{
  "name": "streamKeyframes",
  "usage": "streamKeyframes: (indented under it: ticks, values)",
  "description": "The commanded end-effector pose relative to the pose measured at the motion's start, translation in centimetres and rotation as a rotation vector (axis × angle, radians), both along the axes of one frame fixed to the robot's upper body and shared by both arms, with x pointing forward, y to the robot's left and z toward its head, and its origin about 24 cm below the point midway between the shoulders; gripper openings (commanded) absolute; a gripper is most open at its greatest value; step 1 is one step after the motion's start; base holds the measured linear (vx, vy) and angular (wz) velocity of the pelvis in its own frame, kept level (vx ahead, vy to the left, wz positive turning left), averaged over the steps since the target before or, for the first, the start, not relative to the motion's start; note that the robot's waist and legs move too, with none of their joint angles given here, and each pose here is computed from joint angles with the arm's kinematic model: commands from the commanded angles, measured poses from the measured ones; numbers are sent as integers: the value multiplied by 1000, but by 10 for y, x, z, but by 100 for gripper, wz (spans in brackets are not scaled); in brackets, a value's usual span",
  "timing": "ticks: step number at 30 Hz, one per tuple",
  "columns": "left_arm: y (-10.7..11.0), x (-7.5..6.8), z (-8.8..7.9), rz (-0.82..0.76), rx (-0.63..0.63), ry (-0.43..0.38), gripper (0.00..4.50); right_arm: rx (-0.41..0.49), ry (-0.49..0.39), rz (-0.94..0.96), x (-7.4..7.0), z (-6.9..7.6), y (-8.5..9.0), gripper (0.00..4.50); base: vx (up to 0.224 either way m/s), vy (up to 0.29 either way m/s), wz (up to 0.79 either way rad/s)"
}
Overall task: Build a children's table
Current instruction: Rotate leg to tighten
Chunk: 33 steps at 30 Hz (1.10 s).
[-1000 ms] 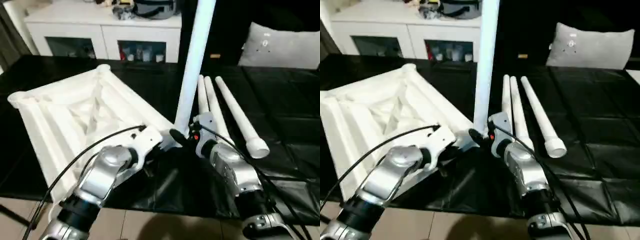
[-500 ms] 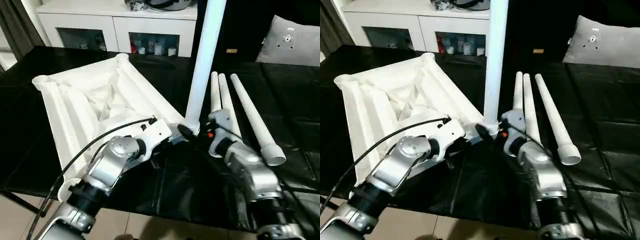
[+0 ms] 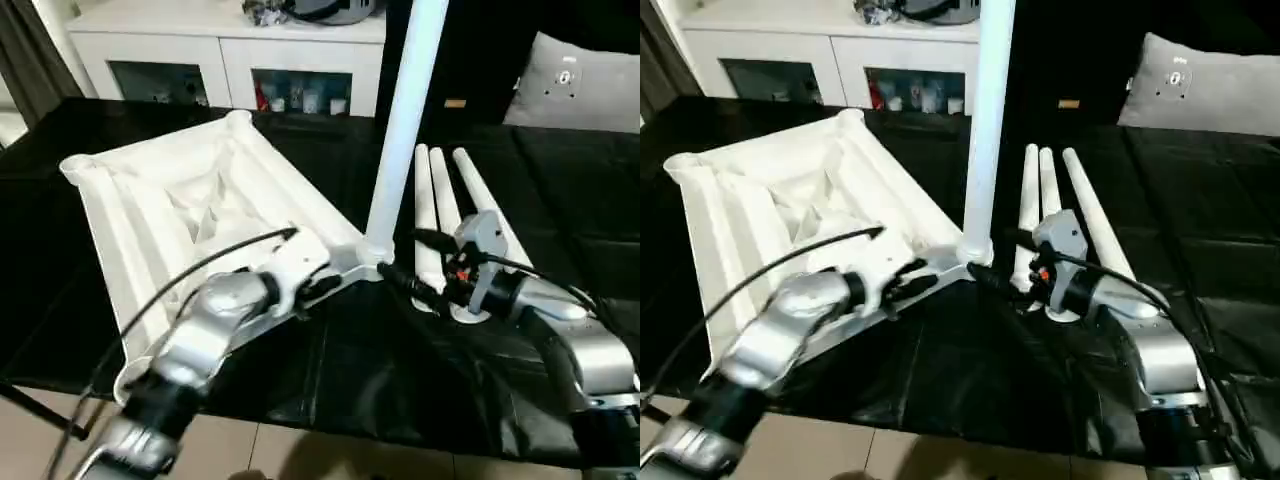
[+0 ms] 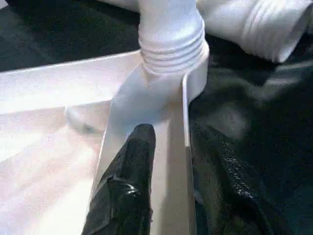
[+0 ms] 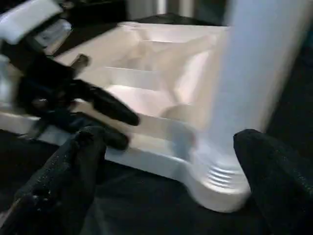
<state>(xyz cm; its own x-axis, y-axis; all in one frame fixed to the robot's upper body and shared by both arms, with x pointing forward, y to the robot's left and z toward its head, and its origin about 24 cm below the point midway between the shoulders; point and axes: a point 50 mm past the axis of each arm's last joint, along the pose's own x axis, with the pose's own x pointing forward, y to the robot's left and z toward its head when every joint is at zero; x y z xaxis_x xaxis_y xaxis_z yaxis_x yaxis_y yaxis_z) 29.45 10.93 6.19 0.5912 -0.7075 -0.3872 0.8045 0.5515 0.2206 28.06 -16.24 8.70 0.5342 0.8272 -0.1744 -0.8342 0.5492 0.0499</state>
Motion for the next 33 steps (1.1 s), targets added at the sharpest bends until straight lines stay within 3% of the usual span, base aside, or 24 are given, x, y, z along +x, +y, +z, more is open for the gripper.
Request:
streamKeyframes:
  ticks: [1,7,9,10,12,15,18,20,22,25,33]
  values:
    - [9,-5,9,-14,-6,-12,143,32,-9,65,3,7,10,450,0,0,0]
    - [34,-29,18,-58,35,18,143,43,-8,103,30,3,26,450,0,0,0]
    - [37,-31,20,-53,44,15,143,34,-22,89,37,3,28,450,0,0,0]
    - [42,-32,23,-35,63,-2,143,9,-55,28,51,6,29,450,0,0,0]
    - [49,-32,27,10,82,-23,143,-30,-97,-82,66,8,26,450,0,0,0]
    - [55,-31,30,47,90,-32,143,-52,-127,-154,74,9,24,450,0,0,0]
    - [69,-26,36,151,122,-58,143,-22,-169,-155,73,10,30,450,0,0,0]
    - [82,-21,41,234,147,-75,143,55,-170,-72,61,8,46,450,0,0,0]
    - [85,-20,41,254,154,-77,126,58,-170,-55,58,6,49,450,0,0,0]
    - [111,-8,45,418,240,-101,115,46,-122,25,37,-13,68,450,0,0,0]
    - [133,-6,44,505,429,-102,52,-60,-77,-29,22,-33,63,450,0,0,0]
